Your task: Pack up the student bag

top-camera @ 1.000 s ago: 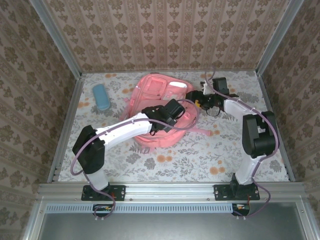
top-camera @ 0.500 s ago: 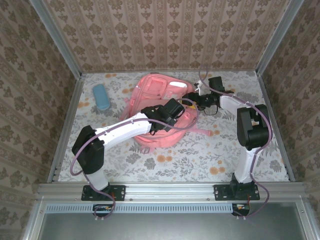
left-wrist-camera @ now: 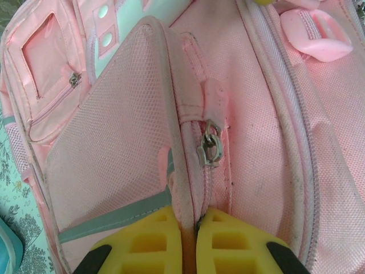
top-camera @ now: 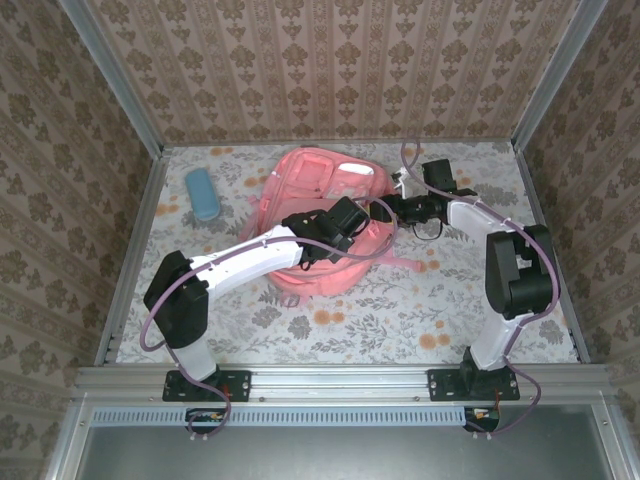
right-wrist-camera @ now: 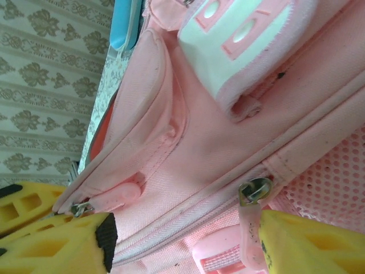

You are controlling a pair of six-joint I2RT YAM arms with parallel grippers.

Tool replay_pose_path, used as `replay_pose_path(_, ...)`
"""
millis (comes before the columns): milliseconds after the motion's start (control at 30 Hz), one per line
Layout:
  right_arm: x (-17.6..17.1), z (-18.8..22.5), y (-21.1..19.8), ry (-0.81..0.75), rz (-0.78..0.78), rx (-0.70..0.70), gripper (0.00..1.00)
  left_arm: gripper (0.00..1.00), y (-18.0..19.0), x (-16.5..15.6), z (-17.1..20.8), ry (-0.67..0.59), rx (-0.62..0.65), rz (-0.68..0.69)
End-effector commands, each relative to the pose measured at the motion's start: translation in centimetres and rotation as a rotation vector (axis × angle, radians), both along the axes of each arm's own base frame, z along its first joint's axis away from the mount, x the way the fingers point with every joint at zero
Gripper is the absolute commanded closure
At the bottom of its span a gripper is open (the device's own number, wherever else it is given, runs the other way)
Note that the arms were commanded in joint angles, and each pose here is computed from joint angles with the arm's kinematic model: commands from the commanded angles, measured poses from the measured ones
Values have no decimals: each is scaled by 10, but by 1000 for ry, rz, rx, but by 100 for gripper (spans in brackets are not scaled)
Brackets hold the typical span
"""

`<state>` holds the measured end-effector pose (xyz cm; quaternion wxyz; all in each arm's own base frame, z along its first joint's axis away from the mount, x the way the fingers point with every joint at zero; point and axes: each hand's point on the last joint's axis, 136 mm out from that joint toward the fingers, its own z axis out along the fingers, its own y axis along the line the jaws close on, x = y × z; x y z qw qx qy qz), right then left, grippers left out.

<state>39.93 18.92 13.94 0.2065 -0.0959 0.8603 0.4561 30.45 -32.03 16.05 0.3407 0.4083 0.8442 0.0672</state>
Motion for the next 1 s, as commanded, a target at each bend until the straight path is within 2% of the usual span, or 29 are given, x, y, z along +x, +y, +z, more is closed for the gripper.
replay_pose_path(0,-5,-3,-1,9,1,-27,40,97,6,19,16,-80,-33,55)
replay_pose_path(100,2,-13,-4,27,-23,-57,47,97,6,18,16,-77,-39,55)
replay_pose_path(467,10,-34,-7,38,-23,-101,51,97,6,17,15,-66,-51,51)
replay_pose_path(867,16,-26,-12,3,-46,-139,84,97,4,16,12,-52,-55,46)
replay_pose_path(967,13,-21,-12,6,-51,-138,90,97,4,17,12,-50,-63,49)
